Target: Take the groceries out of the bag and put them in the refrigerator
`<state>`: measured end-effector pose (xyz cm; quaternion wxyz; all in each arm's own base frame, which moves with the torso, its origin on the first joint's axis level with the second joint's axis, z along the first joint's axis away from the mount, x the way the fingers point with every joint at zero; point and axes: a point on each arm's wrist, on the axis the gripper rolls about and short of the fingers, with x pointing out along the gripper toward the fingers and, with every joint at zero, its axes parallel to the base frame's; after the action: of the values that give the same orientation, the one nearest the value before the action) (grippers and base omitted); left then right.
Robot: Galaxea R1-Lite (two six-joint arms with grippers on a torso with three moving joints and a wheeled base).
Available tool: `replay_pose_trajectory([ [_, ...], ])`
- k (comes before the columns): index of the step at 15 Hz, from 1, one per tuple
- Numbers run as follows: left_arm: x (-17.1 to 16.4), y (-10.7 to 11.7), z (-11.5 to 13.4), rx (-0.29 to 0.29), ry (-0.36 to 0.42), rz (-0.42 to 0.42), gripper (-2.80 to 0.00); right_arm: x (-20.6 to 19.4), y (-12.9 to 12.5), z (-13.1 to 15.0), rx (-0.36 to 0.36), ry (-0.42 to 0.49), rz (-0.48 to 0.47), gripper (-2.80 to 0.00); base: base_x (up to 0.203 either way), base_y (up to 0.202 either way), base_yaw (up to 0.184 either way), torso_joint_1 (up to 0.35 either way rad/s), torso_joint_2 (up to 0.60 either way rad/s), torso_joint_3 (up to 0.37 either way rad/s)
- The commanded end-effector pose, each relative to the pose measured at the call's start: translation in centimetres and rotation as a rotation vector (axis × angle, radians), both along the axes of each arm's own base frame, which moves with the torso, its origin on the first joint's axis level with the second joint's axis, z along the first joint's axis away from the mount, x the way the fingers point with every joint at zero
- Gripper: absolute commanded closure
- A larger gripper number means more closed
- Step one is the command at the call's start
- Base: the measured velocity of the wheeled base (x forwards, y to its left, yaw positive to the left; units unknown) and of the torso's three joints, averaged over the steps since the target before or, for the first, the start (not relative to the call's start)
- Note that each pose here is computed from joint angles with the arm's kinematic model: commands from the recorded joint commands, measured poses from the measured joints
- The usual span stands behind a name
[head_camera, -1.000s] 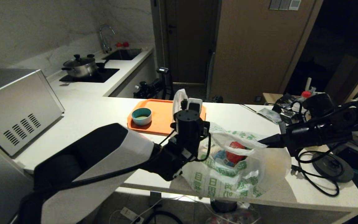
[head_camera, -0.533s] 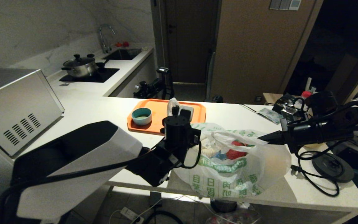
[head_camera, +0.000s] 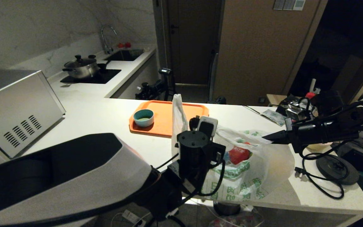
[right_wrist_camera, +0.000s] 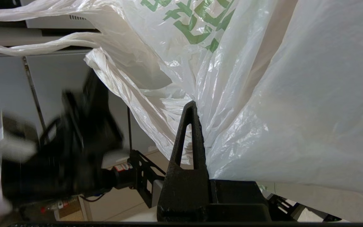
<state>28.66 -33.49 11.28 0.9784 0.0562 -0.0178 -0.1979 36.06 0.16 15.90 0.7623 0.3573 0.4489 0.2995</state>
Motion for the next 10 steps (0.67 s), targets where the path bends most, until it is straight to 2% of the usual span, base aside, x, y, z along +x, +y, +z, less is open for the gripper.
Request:
replay_pose_trajectory([
  [1,-1.7,-1.4,0.0,-0.003,-0.002,-0.031,0.0,0.1,0.0,0.0,0.005,0.003,0.001,0.0,0.0,0.0,0.0,0.0,0.0,0.0],
  [6,-2.0,-2.2,-1.2,0.014,0.01,-0.033,0.0,-0.1,0.0,0.2,0.007,0.001,-0.001,0.0,0.0,0.0,0.0,0.0,0.0,0.0],
  [10,-1.3,-3.6,-1.4,-0.006,-0.005,-0.015,0.0,-0.4,0.0,0.8,0.009,-0.011,-0.004,0.0,0.0,0.0,0.0,0.0,0.0,0.0],
])
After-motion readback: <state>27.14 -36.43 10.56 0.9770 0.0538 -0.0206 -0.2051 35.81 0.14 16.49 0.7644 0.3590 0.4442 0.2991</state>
